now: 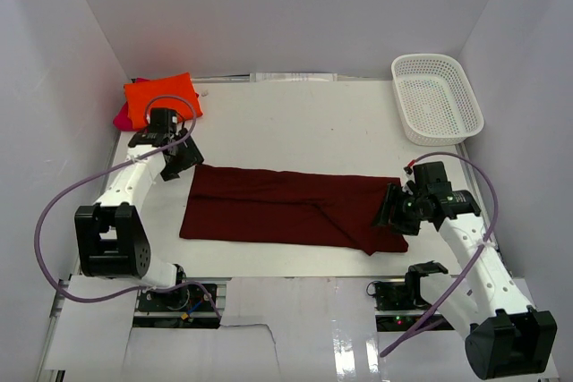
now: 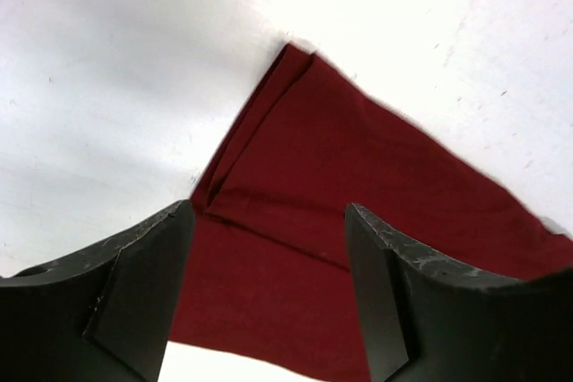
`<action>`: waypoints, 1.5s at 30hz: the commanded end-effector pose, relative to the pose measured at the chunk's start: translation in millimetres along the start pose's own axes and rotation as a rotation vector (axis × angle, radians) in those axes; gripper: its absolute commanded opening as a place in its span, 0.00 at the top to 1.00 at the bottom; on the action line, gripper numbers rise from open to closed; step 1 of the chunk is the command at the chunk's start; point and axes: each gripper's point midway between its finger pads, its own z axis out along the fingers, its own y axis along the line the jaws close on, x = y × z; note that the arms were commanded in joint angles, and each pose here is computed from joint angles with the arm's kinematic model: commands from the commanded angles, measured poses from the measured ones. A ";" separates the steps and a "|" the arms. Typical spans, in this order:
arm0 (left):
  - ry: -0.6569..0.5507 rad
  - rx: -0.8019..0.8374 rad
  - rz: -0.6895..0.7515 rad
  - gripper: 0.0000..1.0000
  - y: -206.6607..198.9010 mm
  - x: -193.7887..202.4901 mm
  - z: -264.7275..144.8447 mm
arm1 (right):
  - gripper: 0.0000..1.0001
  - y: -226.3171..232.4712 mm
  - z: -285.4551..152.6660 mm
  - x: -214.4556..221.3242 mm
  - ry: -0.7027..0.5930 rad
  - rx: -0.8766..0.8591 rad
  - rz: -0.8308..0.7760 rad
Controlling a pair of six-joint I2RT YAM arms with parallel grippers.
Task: Fold and stack the t-shirts
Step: Fold the other side of the tshirt into a rectangle
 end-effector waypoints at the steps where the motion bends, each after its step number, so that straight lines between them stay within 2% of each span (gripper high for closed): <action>1: -0.072 0.028 -0.008 0.22 -11.4 -28.5 -6.5 | 0.38 13.3 -6.0 -47.0 -0.140 -0.006 -0.051; 5: -0.078 0.115 -0.003 0.24 -41.4 -56.3 -1.6 | 0.39 22.5 -1.4 -86.8 -0.209 0.002 -0.063; 12: 0.004 0.196 0.019 0.26 -72.2 -68.5 30.7 | 0.43 17.6 30.5 -128.5 -0.203 0.076 -0.042; 13: 0.007 0.195 0.019 0.26 -73.2 -69.5 34.0 | 0.47 17.9 33.9 -132.2 -0.203 0.077 -0.039; 15: 0.043 0.248 0.020 0.32 -83.1 -65.4 37.2 | 0.74 18.5 43.2 -141.1 -0.194 0.083 -0.033; 16: 0.061 0.263 0.022 0.35 -86.7 -62.2 41.4 | 0.83 17.7 46.5 -143.7 -0.191 0.089 -0.030; 17: 0.081 0.288 0.021 0.48 -90.5 -58.3 41.3 | 0.92 17.0 49.6 -146.3 -0.189 0.095 -0.027; 21: 0.095 0.286 0.026 0.65 -87.0 -50.2 41.6 | 0.92 9.4 64.8 -151.4 -0.154 0.134 -0.028; 30: 0.166 0.315 0.019 0.58 -82.4 -15.7 30.2 | 0.92 -6.7 90.2 -149.8 -0.103 0.192 -0.026; 36: 0.223 0.301 0.030 0.68 -81.4 2.4 34.3 | 0.92 -16.4 100.1 -156.6 -0.099 0.243 -0.028; 45: 0.306 0.186 0.056 0.70 -62.2 28.2 71.9 | 0.92 -23.5 118.4 -165.8 -0.076 0.280 -0.024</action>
